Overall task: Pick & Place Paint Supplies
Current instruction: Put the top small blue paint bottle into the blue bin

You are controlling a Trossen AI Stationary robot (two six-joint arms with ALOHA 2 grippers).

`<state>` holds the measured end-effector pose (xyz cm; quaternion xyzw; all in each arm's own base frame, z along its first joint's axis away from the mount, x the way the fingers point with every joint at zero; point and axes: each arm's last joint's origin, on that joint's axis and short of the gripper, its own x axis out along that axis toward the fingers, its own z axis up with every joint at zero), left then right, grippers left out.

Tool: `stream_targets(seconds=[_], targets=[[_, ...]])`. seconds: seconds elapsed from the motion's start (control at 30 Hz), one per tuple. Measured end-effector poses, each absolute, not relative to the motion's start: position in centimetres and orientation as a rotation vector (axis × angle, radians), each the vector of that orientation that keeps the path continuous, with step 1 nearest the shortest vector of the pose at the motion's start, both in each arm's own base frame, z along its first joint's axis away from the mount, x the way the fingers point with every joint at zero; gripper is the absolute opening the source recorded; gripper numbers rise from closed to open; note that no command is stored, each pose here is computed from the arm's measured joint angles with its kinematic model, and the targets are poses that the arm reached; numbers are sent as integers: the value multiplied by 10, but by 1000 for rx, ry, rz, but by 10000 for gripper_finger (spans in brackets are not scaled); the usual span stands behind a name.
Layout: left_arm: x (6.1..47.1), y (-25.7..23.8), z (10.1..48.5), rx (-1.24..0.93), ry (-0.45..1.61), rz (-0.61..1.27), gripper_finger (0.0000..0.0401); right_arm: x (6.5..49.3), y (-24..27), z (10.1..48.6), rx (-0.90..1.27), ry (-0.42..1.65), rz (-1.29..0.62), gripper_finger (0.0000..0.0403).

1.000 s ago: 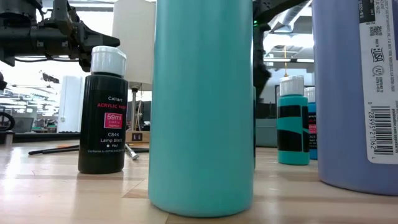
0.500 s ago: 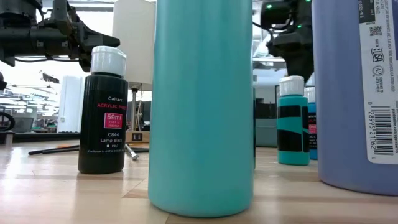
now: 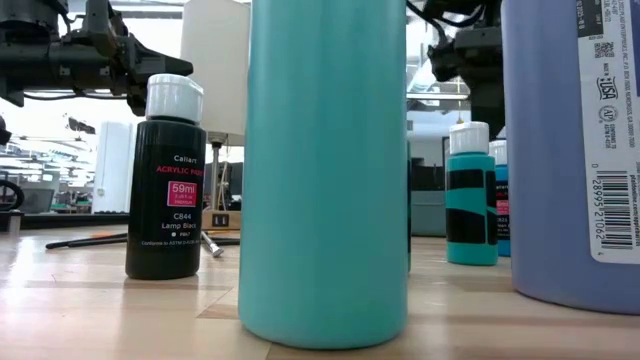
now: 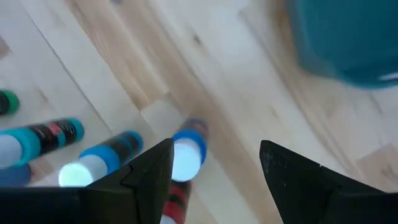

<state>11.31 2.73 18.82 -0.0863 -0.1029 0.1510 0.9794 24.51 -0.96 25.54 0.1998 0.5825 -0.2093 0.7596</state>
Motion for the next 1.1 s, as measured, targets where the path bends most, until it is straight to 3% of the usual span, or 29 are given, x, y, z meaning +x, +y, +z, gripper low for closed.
stream_targets(seconds=[0.6, 1.1], targets=[[113, 27, 188, -174, -207, 302, 2, 260, 11, 230, 379, 1386, -429, 233], [113, 27, 189, -173, -214, 298, 2, 270, 11, 210, 356, 1480, -390, 201]])
